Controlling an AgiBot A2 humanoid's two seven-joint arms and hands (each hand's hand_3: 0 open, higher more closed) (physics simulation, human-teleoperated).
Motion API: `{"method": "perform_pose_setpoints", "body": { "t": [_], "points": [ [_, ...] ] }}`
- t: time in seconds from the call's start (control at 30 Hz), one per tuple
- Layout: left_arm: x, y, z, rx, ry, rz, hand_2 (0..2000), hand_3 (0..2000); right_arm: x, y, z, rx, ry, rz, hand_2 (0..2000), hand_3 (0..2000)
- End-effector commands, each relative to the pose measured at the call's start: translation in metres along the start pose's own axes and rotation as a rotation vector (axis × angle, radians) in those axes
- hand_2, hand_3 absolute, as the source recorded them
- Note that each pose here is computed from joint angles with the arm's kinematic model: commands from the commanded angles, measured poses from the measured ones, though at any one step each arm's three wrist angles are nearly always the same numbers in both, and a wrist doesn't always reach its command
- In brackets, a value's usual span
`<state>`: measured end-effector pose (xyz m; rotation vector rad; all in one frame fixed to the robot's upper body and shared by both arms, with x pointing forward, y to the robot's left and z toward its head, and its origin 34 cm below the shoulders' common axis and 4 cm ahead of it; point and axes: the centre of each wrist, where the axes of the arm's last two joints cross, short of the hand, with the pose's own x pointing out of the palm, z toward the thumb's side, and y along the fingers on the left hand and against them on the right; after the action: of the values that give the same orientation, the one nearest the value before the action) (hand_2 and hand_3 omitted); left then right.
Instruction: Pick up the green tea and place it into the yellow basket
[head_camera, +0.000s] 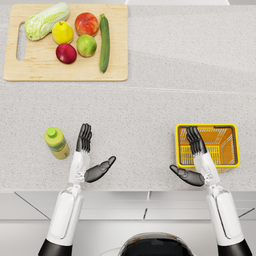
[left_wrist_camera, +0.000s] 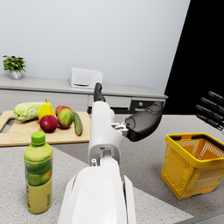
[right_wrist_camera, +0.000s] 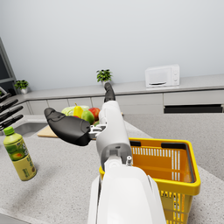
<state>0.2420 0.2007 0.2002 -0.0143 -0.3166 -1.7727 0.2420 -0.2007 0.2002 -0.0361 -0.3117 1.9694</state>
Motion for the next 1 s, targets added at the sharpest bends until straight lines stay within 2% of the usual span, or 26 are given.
{"method": "perform_pose_setpoints", "body": {
  "t": [0.03, 0.4, 0.43, 0.5, 0.6, 0.73, 0.83, 0.9, 1.0],
  "points": [
    [0.000, 0.000, 0.000, 0.000, 0.000, 0.000, 0, 0, 0.000, 0.000, 0.000, 0.000, 0.000, 0.000, 0, 0],
    [0.000, 0.000, 0.000, 0.000, 0.000, 0.000, 0, 0, 0.000, 0.000, 0.000, 0.000, 0.000, 0.000, 0, 0],
    [0.004, 0.000, -0.007, -0.028, -0.002, -0.016, 0, 0, 0.004, -0.001, -0.007, 0.027, -0.008, 0.017, 0, 0],
    [-0.002, 0.000, 0.016, 0.116, 0.002, -0.034, 0, 0, 0.002, 0.000, 0.020, -0.129, 0.004, -0.045, 0, 0],
    [-0.023, -0.001, 0.038, 0.239, 0.018, 0.021, 0, 0, -0.013, 0.001, 0.042, -0.255, 0.020, -0.144, 0, 0],
    [-0.047, -0.006, 0.057, 0.326, 0.216, 0.135, 0, 0, -0.032, 0.005, 0.056, -0.312, 0.213, -0.264, 0, 0],
    [-0.069, -0.008, 0.066, 0.343, 0.365, 0.242, 0, 0, -0.047, 0.008, 0.062, -0.317, 0.353, -0.353, 0, 0],
    [-0.091, -0.011, 0.057, 0.288, 0.409, 0.330, 0, 0, -0.052, 0.011, 0.059, -0.296, 0.403, -0.387, 0, 0],
    [-0.110, -0.012, 0.026, 0.159, 0.413, 0.388, 0, 0, -0.048, 0.011, 0.049, -0.261, 0.426, -0.378, 0, 0]
  ]
}}
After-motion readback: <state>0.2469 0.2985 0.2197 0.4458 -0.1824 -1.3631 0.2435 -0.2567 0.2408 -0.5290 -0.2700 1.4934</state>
